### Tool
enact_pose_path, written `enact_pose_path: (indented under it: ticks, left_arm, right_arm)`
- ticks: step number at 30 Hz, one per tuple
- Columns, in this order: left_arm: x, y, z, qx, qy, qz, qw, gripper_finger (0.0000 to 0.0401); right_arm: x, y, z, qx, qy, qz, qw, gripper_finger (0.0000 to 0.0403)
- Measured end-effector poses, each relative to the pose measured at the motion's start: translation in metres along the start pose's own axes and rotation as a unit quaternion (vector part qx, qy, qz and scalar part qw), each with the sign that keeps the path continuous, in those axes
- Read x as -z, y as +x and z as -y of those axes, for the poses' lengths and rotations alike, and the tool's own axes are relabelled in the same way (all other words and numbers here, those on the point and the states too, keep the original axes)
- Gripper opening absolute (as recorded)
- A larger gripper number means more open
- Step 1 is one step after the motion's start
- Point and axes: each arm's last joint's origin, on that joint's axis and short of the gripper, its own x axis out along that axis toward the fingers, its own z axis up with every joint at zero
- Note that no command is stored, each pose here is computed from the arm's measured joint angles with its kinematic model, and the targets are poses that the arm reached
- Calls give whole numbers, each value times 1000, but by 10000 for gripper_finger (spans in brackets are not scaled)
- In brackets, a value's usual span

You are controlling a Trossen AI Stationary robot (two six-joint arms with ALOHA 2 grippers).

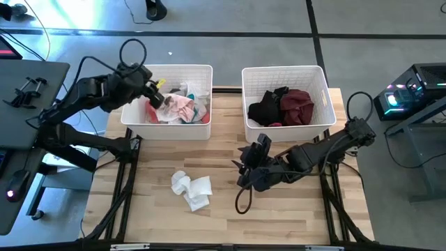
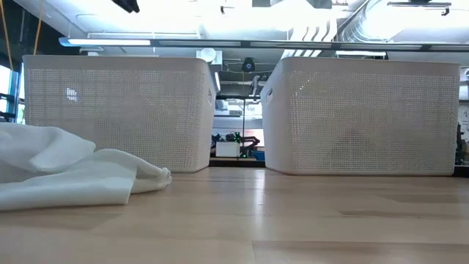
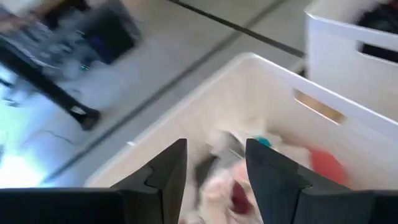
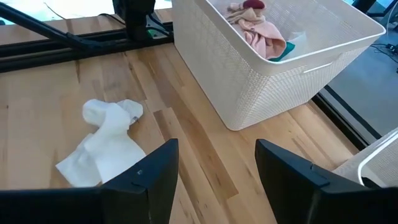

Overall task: Sort clothes
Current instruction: Put the white sock into the left white laundry bin

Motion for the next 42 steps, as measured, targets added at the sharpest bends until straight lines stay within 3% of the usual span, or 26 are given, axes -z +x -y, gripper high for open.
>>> enact_pose_path:
  ticks: [4,9,15,21,26,31,36,40,42]
  left_arm:
    - [5,3,7,77,14,-39,996,155]
    - [20,12,28,179,44,-82,979,143]
    - [51,17,70,275,101,-120,949,118]
    - [78,3,114,377,114,-120,911,92]
    - [103,-17,140,432,123,-123,885,76]
    - [130,-29,166,453,153,-142,867,67]
    - [158,-31,196,447,169,-170,861,66]
    - [175,-21,218,398,109,-190,891,71]
    - [182,-15,226,384,90,-199,897,82]
  right_arm:
    - [2,-3,-3,-5,-3,1,1000,199]
    - [3,-4,-4,-7,-7,0,1000,199]
    - [4,-3,-4,-38,52,-32,997,199]
    - [9,14,-8,-60,15,-71,996,199]
    - [15,30,-15,-50,10,-86,995,199]
    - [17,37,-21,-52,21,-85,995,199]
    - [16,37,-22,-56,26,-80,995,199]
    - [16,37,-22,-57,26,-80,995,199]
    - [16,37,-23,-59,26,-81,995,199]
